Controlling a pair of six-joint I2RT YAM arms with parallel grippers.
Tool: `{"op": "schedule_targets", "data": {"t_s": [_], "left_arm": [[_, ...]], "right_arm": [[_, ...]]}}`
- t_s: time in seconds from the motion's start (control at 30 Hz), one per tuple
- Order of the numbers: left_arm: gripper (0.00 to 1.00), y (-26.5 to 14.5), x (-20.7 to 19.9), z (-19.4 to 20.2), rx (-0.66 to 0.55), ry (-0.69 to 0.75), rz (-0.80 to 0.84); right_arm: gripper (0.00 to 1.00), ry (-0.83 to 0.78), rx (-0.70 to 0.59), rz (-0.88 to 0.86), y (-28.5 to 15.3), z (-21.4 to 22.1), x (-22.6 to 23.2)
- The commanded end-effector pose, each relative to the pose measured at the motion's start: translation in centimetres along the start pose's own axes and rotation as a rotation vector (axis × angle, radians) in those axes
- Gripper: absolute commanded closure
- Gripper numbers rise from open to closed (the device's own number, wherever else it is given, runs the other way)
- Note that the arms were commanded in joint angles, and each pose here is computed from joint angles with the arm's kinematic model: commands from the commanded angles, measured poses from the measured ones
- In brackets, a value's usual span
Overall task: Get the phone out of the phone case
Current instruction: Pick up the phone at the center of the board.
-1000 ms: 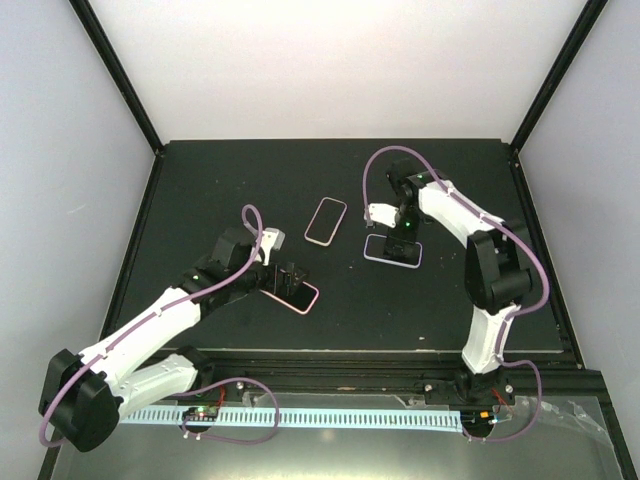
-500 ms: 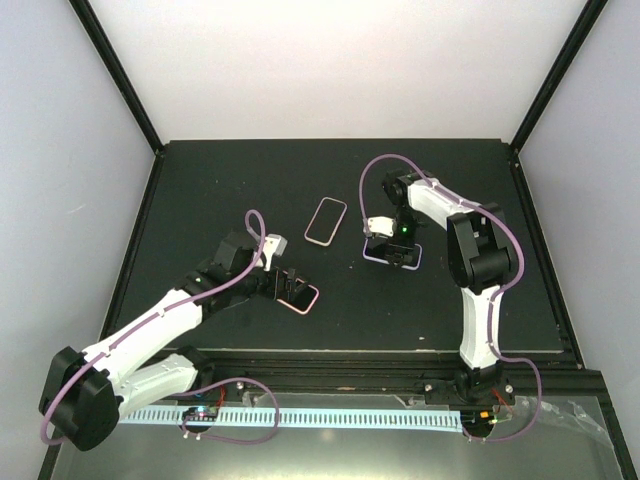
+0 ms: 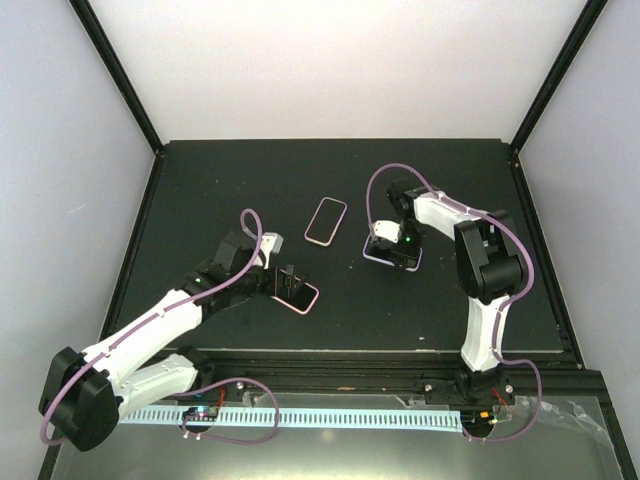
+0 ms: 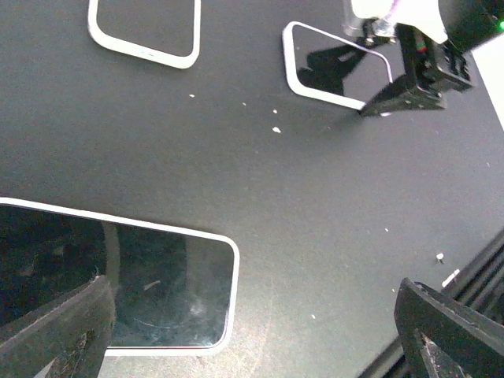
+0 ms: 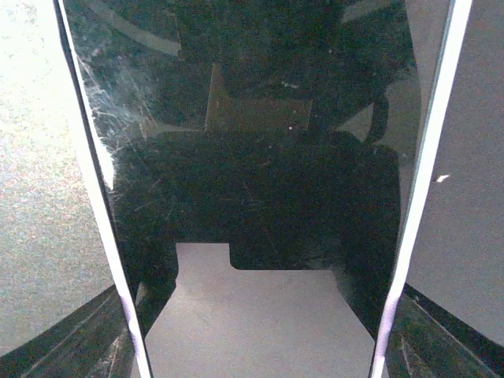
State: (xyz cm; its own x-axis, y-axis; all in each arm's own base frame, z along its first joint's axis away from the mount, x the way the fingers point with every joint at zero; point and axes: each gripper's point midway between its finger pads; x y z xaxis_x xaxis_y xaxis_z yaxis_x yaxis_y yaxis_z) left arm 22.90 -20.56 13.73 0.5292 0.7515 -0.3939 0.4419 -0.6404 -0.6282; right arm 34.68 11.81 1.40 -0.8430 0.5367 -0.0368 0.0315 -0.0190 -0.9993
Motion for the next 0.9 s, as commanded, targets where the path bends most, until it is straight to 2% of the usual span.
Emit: {"op": "schedule_targets", "data": {"t_s": [0.0, 0.13, 0.37, 0.6, 0.87], "left_arm": [[0.02, -0.3, 0.8, -2.2, -0.100, -0.075, -0.061], [0.03, 0.0, -0.1, -5.2, -0.192, -0.148, -0.013], [0.12, 0.5, -3.5, -10.9, -0.283, -0.133, 0.120], [0.18, 1.3, -7.3, -15.5, -0.367, -0.101, 0.156], [0.29, 5.3, -8.1, -17.0, -0.340, -0.230, 0.070]], "right_arm": [[0.31, 0.055, -0.069, 0.045, -1.5, -0.7, -0.2], [0.41, 0.099, -0.268, 0.018, -6.7, -3.0, 2.0], [0.43, 0.215, -0.541, -0.120, -13.7, -5.8, 5.1], [0.44, 0.320, -0.675, -0.206, -17.3, -7.6, 5.6], [0.43, 0.390, -0.762, -0.299, -19.5, -8.5, 6.6]]}}
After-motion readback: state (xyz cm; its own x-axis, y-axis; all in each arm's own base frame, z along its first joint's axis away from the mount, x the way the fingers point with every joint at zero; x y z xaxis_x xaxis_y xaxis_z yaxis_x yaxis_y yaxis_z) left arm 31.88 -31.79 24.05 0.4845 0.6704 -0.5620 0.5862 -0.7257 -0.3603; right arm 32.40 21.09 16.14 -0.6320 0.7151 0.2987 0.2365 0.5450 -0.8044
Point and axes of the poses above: each gripper's point midway between its finger pads, its own y axis out along the fingers, its own x axis along the line the jaws close on, z = x × y, and after that the axes turned 13 degrees about y, right-handed
